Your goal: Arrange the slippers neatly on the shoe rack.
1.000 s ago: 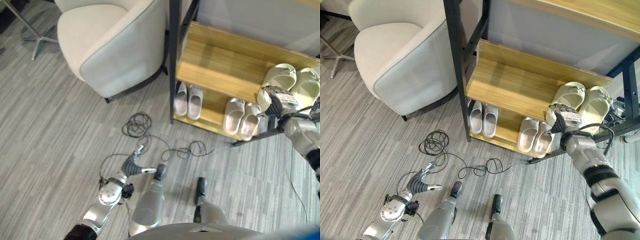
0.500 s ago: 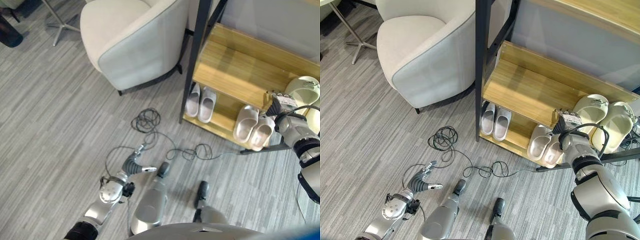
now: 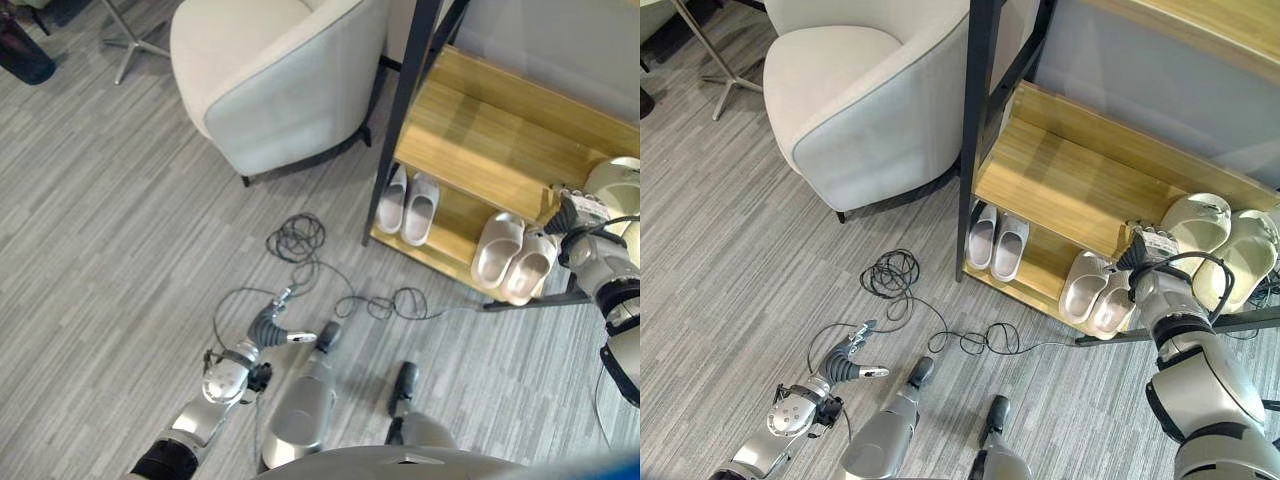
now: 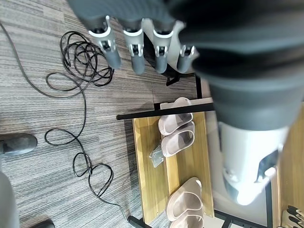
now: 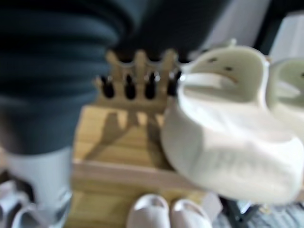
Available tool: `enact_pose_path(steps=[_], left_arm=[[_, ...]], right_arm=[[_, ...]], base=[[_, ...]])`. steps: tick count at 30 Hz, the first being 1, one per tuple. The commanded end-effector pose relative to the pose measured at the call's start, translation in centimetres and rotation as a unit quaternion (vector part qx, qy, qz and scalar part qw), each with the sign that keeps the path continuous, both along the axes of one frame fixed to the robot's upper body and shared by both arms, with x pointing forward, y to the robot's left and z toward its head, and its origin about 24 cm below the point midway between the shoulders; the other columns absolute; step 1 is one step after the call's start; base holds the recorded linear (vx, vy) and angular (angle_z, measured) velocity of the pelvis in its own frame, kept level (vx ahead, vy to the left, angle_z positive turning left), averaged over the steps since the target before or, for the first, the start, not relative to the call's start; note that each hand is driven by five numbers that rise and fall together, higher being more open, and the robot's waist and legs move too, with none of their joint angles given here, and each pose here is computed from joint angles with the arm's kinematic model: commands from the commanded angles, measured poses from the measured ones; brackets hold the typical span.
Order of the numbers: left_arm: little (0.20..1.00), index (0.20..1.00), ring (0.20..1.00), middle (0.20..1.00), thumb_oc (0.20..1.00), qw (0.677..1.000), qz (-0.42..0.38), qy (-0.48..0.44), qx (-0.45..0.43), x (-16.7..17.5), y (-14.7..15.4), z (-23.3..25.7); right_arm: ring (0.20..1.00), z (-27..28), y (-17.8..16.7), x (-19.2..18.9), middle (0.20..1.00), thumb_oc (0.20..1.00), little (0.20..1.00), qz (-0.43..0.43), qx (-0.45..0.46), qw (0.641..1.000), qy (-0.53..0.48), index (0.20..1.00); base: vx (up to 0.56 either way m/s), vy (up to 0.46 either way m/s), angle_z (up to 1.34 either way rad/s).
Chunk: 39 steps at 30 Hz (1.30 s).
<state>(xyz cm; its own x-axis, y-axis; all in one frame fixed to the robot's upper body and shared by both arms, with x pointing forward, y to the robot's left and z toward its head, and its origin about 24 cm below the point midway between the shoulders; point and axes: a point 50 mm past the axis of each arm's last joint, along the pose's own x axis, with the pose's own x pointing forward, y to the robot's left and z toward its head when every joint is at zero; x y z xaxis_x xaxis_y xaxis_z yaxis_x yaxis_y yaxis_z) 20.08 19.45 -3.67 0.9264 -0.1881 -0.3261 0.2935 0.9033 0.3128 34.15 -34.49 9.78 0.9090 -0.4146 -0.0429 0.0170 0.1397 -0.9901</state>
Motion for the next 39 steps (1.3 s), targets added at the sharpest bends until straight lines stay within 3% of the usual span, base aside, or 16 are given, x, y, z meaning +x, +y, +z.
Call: enact_pose_path(steps=[1,9,18,26,31,39], left_arm=[[1.0,1.0,1.0,1.0,1.0,1.0,0.006,-0.021,-0.009,-0.3,0.1,0.5],[1.0,1.0,1.0,1.0,1.0,1.0,0.019,-0.015,-0.011,-0.3,0.3,0.2],[1.0,1.0,1.0,1.0,1.0,0.999,0.036,-0.024,-0.001,-0.2,0.6,0.1],[1.0,1.0,1.0,1.0,1.0,0.999,0.028,-0.013,0.007,-0.6,0.3,-0.5],[1.0,1.0,1.0,1.0,1.0,0.999,0.026,-0.006,0.023,-0.7,0.8,-0.7],[1.0,1.0,1.0,1.0,1.0,0.998,0.015,0.031,0.049,-1.9,0.4,-2.5]], right_arm=[[1.0,4.0,-4.5,-1.8,1.0,1.0,1.0,-0.061,-0.043,0.997,-0.037,1.0],[1.0,5.4,-3.9,-1.1,1.0,1.0,1.0,-0.047,-0.039,0.995,-0.073,1.0],[1.0,7.4,2.9,0.7,1.0,1.0,1.0,0.121,-0.017,0.975,-0.185,1.0],[1.0,3.4,5.3,-0.2,1.0,1.0,1.0,0.159,0.026,0.973,-0.165,1.0],[1.0,-2.5,4.8,-4.3,1.0,1.0,1.0,0.154,0.035,0.983,-0.092,1.0],[1.0,-7.4,4.9,-9.5,1.0,1.0,1.0,0.167,0.044,0.985,-0.02,1.0]], base=[[0.0,0.0,0.0],[0.0,0.0,0.0],[0.0,0.002,-0.04],[0.03,0.0,0.02],[0.05,0.016,0.02],[0.06,0.071,-0.11]])
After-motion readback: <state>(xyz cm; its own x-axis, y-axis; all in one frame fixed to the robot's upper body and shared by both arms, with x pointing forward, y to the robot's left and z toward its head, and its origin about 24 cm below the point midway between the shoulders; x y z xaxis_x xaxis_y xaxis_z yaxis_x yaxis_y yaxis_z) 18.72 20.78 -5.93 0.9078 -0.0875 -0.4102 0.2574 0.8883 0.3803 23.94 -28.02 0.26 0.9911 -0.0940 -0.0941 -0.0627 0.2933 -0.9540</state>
